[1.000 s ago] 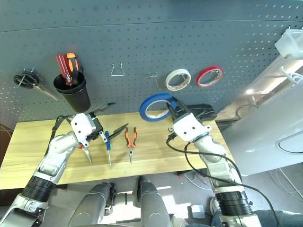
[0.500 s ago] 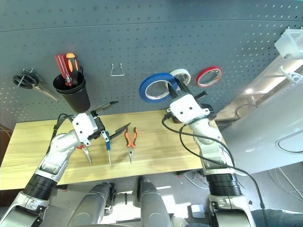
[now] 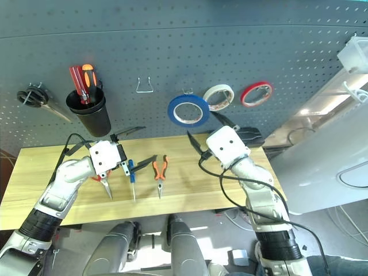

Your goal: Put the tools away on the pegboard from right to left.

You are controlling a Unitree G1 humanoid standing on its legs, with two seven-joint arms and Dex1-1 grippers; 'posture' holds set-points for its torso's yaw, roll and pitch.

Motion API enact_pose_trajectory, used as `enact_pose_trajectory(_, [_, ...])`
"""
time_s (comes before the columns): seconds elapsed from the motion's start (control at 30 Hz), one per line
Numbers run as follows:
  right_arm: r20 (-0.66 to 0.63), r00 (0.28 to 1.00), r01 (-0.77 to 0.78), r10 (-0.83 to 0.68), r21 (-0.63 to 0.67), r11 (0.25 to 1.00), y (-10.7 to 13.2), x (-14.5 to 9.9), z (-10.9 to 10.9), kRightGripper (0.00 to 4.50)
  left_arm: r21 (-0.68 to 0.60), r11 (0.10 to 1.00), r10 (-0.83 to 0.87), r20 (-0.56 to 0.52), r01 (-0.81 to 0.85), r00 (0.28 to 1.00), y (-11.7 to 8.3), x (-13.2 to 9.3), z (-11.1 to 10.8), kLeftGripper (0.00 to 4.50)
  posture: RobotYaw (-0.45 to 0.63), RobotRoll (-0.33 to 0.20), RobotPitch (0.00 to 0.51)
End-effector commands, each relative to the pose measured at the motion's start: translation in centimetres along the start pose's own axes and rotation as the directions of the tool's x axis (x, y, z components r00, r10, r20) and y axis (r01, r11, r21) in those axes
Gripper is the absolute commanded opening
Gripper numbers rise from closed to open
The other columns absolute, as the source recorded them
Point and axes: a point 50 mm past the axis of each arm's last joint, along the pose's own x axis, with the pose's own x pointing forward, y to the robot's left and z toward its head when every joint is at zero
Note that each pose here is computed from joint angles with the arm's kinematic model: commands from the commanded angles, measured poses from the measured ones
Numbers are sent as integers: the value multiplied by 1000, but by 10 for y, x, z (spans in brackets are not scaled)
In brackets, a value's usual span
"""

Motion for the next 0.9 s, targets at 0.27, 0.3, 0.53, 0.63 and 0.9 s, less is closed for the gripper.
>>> enact_pose_trajectory(0.27, [-396,915,74,78,355,932,39,74,-18,4492,-59,985,-168,-113,162,979,-14,3,-11,4500,42,0,244])
enact_pose_trajectory(0.3, [-412,908,89,72,359,929,40,78,-19,4492,-71,982,-185,-133,176,974,-15,2,-13,4500,47,0,247])
enact_pose_trajectory(0.53, [-472,881,135,41,334,933,43,93,-26,4492,-131,967,-247,-256,220,935,-16,-3,-22,4500,72,0,269])
enact_pose_trajectory(0.63, [-474,880,147,17,306,941,45,98,-28,4492,-144,964,-255,-277,223,926,-16,-1,-24,4500,72,0,279])
enact_pose_trajectory(0.9, [-470,882,166,-24,264,950,52,118,-27,4492,-145,961,-268,-279,235,922,-17,-1,-25,4500,67,0,306])
